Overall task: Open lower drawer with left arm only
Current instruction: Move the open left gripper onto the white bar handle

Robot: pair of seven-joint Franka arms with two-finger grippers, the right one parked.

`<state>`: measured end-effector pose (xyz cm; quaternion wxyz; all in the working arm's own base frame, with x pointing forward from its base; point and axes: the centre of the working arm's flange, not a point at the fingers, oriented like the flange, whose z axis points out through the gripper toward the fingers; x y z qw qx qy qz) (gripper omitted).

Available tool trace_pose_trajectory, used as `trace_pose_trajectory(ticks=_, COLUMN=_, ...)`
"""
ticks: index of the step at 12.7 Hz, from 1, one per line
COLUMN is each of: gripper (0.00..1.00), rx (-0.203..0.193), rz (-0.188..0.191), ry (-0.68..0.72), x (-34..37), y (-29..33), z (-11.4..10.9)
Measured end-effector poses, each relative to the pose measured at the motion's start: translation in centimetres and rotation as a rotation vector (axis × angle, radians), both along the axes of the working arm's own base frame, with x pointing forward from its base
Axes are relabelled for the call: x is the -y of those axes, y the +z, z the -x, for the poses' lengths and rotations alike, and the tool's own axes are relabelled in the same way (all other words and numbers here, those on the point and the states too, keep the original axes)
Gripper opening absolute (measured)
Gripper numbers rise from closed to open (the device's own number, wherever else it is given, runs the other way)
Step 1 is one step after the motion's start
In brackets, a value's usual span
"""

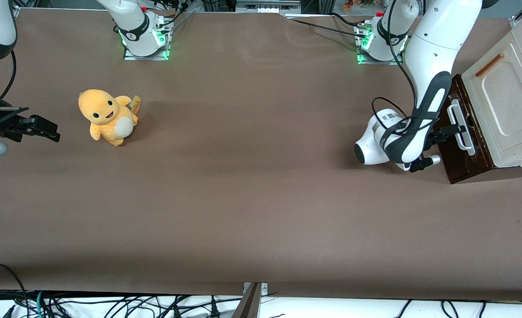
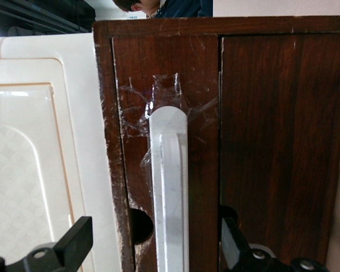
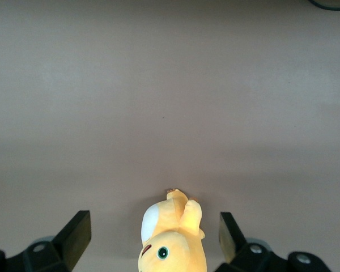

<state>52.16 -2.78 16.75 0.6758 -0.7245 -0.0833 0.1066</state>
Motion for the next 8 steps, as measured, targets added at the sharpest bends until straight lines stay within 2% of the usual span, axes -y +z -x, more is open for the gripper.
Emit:
trace_pose_trajectory(ticks=6, gripper=1.00, rx=0.010, rz=-0.011, ry=0.001, x=-0.58, y=-0.32, z=-0.03)
trace_pose_trajectory(ticks=8, gripper=0.96, rx=0.012, rz=-0.013, ry=0.001, x=-0.59, y=-0.41, z=0.00)
